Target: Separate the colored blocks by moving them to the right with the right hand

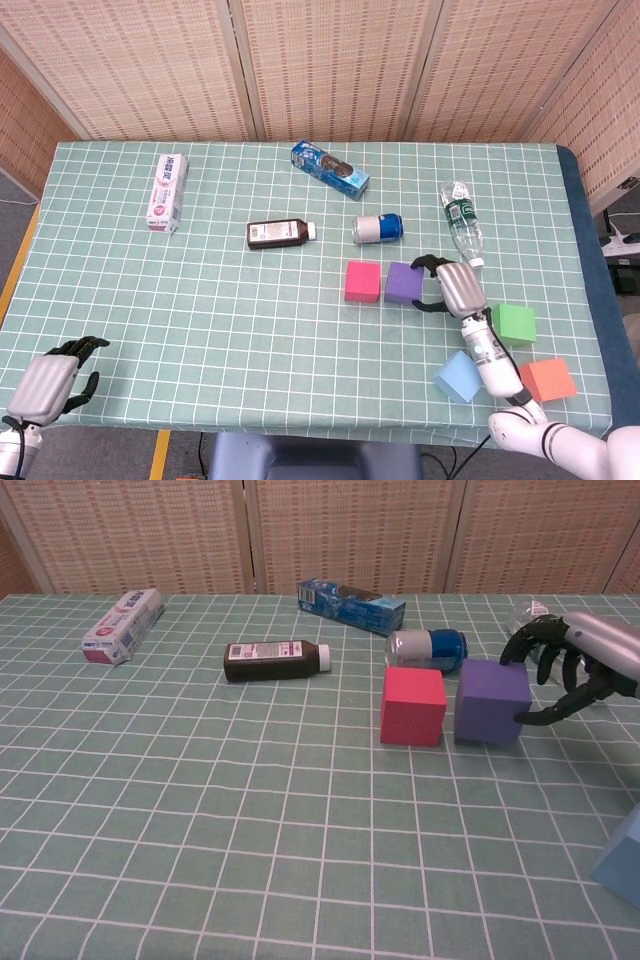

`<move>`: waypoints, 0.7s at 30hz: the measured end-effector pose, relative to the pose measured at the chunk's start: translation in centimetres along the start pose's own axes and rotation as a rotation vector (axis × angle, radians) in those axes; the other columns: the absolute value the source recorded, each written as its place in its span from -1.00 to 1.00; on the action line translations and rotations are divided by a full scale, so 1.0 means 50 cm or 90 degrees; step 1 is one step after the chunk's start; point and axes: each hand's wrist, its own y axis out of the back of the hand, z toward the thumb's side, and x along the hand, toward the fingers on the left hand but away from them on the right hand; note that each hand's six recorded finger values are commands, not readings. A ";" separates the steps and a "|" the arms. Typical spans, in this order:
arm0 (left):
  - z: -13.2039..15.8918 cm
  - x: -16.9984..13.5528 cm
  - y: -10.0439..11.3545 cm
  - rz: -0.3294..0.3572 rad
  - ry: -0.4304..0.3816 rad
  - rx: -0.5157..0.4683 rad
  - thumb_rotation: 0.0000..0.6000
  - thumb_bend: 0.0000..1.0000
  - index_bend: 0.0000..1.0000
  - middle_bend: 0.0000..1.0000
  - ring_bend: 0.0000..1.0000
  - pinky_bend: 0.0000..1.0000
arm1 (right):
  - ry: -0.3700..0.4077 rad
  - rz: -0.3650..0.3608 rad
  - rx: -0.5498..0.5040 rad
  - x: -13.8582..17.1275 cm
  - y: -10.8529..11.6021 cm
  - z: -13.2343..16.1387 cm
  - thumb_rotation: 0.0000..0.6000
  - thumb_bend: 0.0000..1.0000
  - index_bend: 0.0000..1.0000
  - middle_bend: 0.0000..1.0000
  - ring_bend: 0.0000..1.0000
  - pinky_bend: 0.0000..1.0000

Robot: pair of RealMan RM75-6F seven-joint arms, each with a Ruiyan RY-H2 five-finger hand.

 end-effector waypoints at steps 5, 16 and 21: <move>0.001 -0.001 0.000 0.001 0.000 0.000 1.00 0.06 -0.46 -0.47 -0.43 -0.12 | -0.023 0.008 0.040 0.032 0.027 -0.011 1.00 -0.88 0.17 0.22 -0.04 0.20; 0.000 0.000 0.000 0.000 0.002 0.001 1.00 0.06 -0.46 -0.47 -0.43 -0.12 | -0.068 0.128 0.045 0.110 0.050 -0.062 1.00 -0.88 0.00 0.18 -0.24 0.08; -0.002 0.000 0.001 0.002 0.004 -0.001 1.00 0.05 -0.46 -0.47 -0.43 -0.12 | -0.068 0.117 0.082 0.126 0.058 -0.073 1.00 -0.88 -0.31 -0.35 -0.73 -0.34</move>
